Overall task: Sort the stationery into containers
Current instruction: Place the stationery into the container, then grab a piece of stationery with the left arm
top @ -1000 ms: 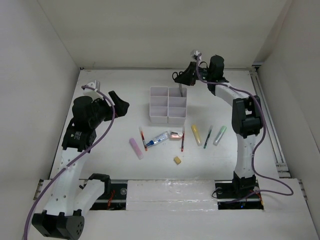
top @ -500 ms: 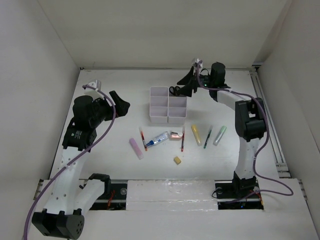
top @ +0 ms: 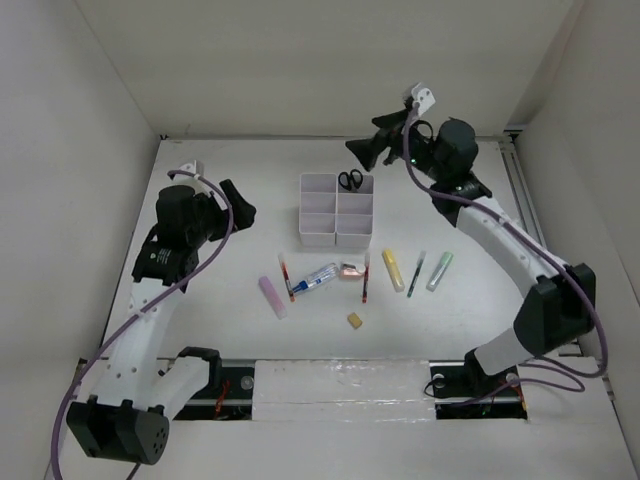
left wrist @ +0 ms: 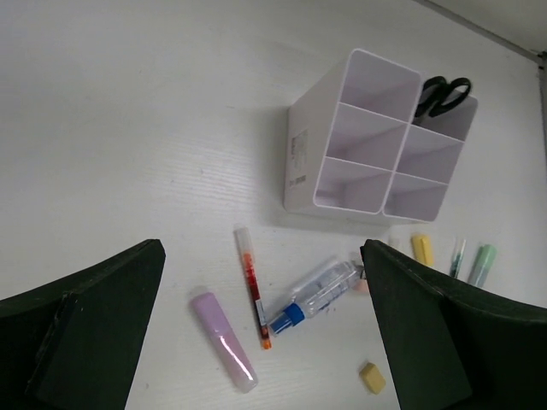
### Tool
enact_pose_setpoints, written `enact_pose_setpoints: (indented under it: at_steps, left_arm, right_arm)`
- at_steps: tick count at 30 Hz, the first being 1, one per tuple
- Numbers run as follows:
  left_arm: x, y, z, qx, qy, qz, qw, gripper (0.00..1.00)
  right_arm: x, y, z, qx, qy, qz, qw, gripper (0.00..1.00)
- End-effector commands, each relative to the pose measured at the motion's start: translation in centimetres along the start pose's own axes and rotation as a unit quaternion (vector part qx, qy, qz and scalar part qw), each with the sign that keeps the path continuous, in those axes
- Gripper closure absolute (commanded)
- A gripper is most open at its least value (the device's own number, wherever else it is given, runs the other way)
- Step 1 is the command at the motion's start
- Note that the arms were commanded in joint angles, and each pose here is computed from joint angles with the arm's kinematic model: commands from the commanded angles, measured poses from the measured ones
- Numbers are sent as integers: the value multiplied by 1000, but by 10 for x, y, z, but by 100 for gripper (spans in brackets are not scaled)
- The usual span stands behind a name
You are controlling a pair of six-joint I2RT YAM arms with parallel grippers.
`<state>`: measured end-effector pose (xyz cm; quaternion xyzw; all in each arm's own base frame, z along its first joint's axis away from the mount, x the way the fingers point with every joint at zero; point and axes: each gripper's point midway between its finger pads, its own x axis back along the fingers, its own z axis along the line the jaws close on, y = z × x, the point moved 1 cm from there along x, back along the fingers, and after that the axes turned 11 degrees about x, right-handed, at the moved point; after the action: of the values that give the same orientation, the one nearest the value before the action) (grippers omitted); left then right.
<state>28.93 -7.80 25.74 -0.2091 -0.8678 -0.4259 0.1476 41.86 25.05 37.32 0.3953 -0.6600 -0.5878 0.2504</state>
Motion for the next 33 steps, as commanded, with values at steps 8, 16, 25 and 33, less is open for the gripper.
enact_pose_setpoints:
  at_steps: [8,16,25,33]
  left_arm:
    - [-1,-36,28,92,101,22,990,0]
    - [-10,-92,62,160,130,63,976,0]
    - [-19,-118,85,183,161,77,967,1]
    - [-21,-86,88,174,210,30,961,0]
  right_arm:
    - [63,-8,66,-83,-355,134,922,0]
    - [89,-14,94,-106,-323,146,929,0]
    - [93,-23,119,-129,-279,154,939,0]
    - [79,-39,124,-129,-270,179,937,0]
